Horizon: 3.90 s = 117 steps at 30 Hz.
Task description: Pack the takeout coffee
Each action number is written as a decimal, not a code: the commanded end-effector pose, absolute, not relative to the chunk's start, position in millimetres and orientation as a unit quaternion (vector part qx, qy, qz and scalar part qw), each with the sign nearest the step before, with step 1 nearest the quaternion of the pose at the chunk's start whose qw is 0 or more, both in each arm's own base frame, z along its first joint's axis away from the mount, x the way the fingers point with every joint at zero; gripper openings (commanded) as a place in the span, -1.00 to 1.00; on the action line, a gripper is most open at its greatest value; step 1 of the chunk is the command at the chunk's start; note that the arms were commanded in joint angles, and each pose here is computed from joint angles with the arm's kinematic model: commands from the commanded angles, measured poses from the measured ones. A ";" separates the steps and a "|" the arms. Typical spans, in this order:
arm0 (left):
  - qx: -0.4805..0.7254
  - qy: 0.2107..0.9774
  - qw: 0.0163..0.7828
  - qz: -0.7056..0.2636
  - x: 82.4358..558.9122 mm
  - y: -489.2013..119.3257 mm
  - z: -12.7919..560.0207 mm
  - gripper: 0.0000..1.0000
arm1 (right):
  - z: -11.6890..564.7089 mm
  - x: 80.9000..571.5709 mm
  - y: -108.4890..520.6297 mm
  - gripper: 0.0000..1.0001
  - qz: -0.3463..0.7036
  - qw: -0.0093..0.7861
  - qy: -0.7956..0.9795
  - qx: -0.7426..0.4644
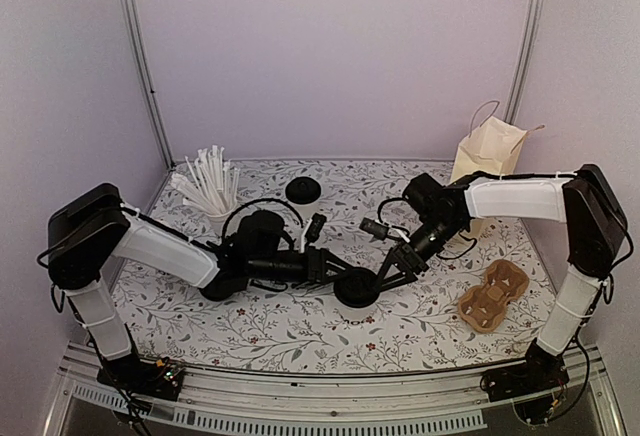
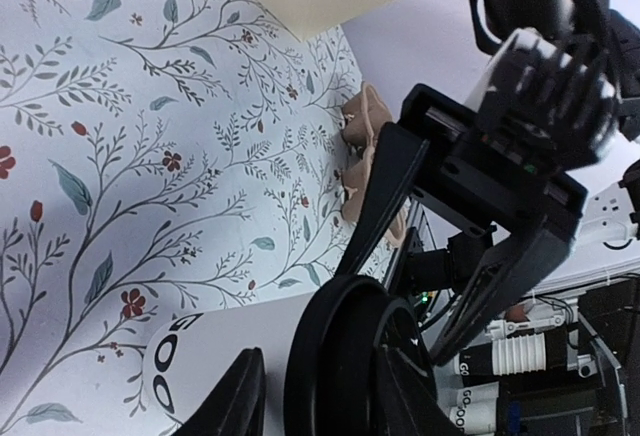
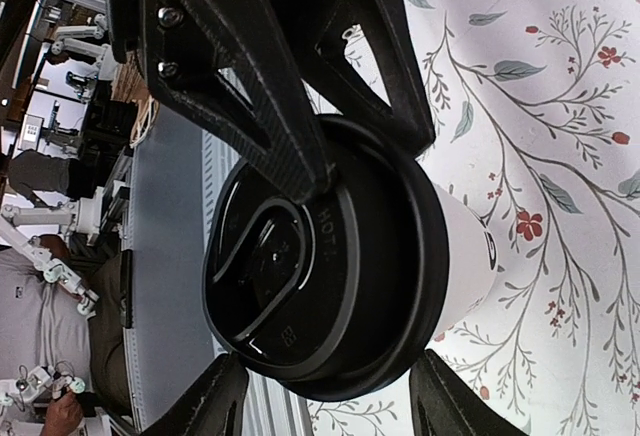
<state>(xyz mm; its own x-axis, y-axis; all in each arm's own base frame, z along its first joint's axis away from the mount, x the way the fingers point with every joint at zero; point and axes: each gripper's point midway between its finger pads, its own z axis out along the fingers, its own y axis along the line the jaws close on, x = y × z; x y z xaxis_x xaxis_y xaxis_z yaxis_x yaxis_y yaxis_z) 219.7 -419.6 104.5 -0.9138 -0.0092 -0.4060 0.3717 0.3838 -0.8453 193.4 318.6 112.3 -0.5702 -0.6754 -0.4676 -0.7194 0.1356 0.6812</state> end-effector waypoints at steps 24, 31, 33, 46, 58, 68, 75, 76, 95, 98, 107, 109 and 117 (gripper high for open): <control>0.180 0.912 0.103 -0.355 188.8 -403.0 7.8 -0.18 | 138.9 223.0 300.7 0.28 0.439 0.108 0.762 -0.463; 0.188 0.911 0.102 -0.354 188.3 -404.8 6.0 -0.18 | 112.9 221.4 297.4 0.06 0.458 0.062 0.773 -0.433; 0.188 0.910 0.102 -0.354 188.3 -405.7 5.6 -0.18 | 107.6 219.9 296.9 0.03 0.459 0.053 0.776 -0.430; 0.190 0.914 0.094 -0.346 186.7 -403.4 0.2 -0.18 | 115.9 225.6 286.3 -0.09 0.454 0.062 0.784 -0.419; 0.187 0.915 0.094 -0.344 186.1 -400.6 -0.5 -0.18 | 126.4 220.2 283.0 -0.10 0.460 0.068 0.778 -0.423; 0.188 0.915 0.094 -0.345 186.0 -403.0 -0.3 -0.18 | 112.2 215.1 280.0 -0.13 0.461 0.048 0.783 -0.415; 0.190 0.915 0.091 -0.343 183.4 -403.1 -2.9 -0.18 | 101.6 221.8 283.8 -0.16 0.460 0.034 0.789 -0.406; 0.189 0.916 0.090 -0.342 183.3 -402.5 -4.4 -0.18 | 98.2 223.3 283.9 -0.17 0.456 0.030 0.793 -0.402; 0.174 0.925 0.077 -0.328 177.9 -390.1 -23.6 -0.25 | 5.5 240.1 244.4 -0.57 0.260 -0.013 0.889 -0.378; 0.193 0.916 0.120 -0.331 192.8 -399.9 1.9 -0.18 | 44.7 235.6 264.0 -0.45 0.327 0.012 0.857 -0.398; 0.237 0.885 0.225 -0.332 234.6 -433.7 82.9 0.17 | 119.5 216.0 275.9 0.03 0.406 0.078 0.798 -0.438; 0.239 0.879 0.233 -0.340 237.3 -438.5 93.6 0.22 | 124.2 213.1 275.7 0.06 0.411 0.082 0.793 -0.441; 0.236 0.862 0.262 -0.365 233.7 -439.5 135.3 0.30 | 138.8 205.4 277.7 0.12 0.432 0.088 0.774 -0.454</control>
